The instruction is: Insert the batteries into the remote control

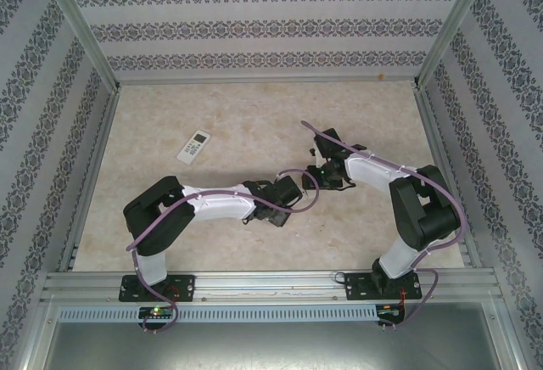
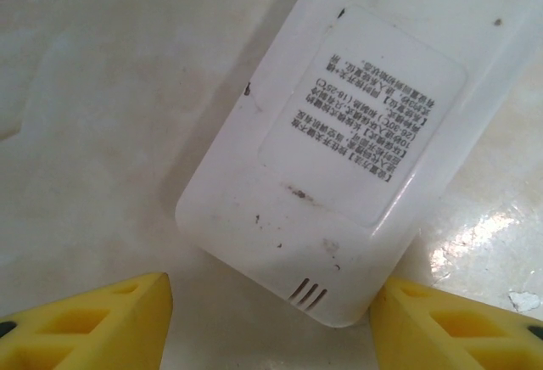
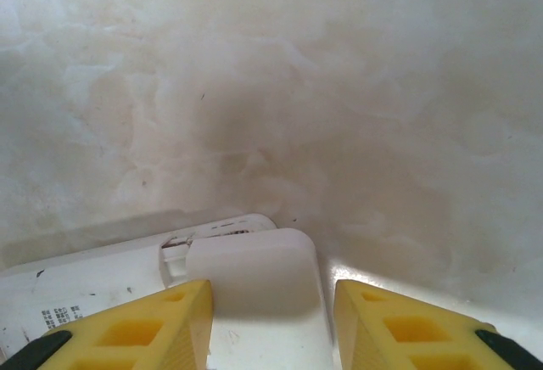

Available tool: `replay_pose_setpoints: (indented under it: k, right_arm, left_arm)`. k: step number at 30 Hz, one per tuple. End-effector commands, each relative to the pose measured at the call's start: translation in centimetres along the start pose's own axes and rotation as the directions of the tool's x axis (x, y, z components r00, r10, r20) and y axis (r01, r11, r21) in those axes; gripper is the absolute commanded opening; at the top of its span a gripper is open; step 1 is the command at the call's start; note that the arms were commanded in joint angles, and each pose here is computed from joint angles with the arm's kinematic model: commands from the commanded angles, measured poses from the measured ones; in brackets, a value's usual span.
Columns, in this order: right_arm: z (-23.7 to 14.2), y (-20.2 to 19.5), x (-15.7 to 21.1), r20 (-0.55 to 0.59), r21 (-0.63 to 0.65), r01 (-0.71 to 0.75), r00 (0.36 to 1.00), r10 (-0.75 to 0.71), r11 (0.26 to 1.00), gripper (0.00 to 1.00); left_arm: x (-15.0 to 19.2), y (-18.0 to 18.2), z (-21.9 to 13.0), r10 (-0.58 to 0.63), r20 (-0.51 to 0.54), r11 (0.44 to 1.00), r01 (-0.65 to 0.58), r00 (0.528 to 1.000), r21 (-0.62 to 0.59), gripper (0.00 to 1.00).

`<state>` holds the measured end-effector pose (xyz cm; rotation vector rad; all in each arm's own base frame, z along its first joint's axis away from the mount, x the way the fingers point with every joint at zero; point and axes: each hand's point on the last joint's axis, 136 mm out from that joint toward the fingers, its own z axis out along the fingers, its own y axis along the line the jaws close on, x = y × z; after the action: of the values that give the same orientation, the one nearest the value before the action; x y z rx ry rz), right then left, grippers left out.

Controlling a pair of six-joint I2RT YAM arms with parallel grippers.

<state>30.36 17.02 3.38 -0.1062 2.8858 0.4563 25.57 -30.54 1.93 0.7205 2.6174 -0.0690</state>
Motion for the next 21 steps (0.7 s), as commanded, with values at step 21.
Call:
replay_pose_setpoints:
  k: [21]
  right_arm:
    - [-2.4, 2.1, -0.6, 0.045, -0.046, 0.022, 0.999, -0.02, 0.999, 0.45]
  left_arm:
    - [2.1, 4.0, 0.8, -0.038, -0.049, 0.991, 0.032, 0.998, -0.127, 0.62]
